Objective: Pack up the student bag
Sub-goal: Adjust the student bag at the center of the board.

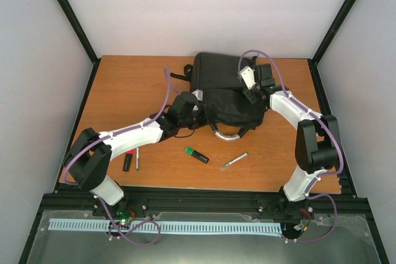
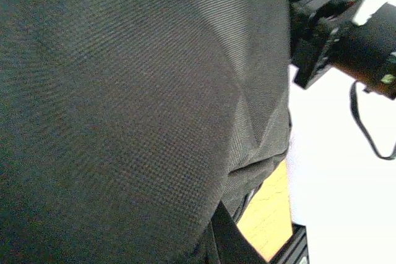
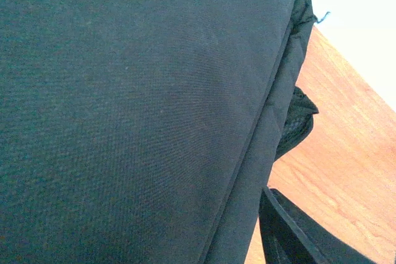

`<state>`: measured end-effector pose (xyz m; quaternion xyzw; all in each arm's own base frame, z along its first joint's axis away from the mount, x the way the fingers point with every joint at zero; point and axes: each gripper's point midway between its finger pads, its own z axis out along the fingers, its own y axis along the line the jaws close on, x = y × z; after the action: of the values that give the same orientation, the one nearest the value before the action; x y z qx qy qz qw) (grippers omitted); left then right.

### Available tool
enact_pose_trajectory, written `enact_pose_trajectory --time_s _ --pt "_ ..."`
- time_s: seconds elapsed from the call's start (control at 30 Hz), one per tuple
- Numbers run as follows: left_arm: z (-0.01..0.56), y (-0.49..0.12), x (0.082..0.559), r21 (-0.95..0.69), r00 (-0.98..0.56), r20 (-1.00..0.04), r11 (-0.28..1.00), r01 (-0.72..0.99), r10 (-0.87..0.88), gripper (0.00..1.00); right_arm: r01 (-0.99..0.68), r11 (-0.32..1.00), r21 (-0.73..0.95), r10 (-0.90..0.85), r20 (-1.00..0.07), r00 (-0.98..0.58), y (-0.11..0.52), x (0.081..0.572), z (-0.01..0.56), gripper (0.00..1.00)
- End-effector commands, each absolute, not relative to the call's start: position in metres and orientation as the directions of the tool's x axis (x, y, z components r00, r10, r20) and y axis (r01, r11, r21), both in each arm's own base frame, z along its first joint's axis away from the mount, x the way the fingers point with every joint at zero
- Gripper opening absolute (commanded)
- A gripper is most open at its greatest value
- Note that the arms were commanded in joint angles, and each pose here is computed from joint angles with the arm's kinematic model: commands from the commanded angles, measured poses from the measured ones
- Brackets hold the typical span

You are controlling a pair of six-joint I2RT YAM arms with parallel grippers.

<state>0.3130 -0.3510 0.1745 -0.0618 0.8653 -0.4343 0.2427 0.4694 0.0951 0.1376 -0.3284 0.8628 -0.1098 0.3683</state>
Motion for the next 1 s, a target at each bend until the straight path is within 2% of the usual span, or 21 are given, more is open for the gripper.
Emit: enact_pose_trajectory --time_s 0.0,0.2,0.5,0.63,0.77,0.87,0.97 --pt "0.193 -0.343 0.308 -0.77 -0.847 -0.433 0.615 0.17 -0.307 0.01 -0.446 0.774 -0.449 -0.629 -0.623 -0.465 0.092 0.466 0.172 0.45" --pt "0.185 -0.335 0.303 -0.745 -0.845 -0.45 0.643 0.176 -0.289 0.01 -0.467 0.78 -0.417 -0.61 -0.675 -0.416 0.099 0.443 0.198 0.04" --pt "0.154 -0.349 0.324 -0.661 -0.846 -0.496 0.716 0.223 -0.195 0.01 -0.563 0.754 -0.338 -0.617 -0.66 -0.429 0.11 0.387 0.181 0.03" --pt "0.122 -0.363 0.346 -0.649 -0.878 -0.453 0.733 0.203 -0.157 0.01 -0.579 0.751 -0.318 -0.628 -0.614 -0.477 0.106 0.375 0.156 0.06" --pt "0.104 -0.372 0.358 -0.644 -0.9 -0.417 0.74 0.193 -0.128 0.03 -0.572 0.757 -0.317 -0.629 -0.591 -0.505 0.103 0.376 0.143 0.24" --pt "0.114 -0.368 0.356 -0.637 -0.892 -0.436 0.742 0.211 -0.121 0.18 -0.573 0.762 -0.303 -0.623 -0.587 -0.518 0.104 0.38 0.139 0.41" --pt "0.131 -0.356 0.351 -0.609 -0.876 -0.47 0.759 0.231 -0.11 0.36 -0.578 0.763 -0.291 -0.618 -0.592 -0.517 0.108 0.384 0.139 0.51"
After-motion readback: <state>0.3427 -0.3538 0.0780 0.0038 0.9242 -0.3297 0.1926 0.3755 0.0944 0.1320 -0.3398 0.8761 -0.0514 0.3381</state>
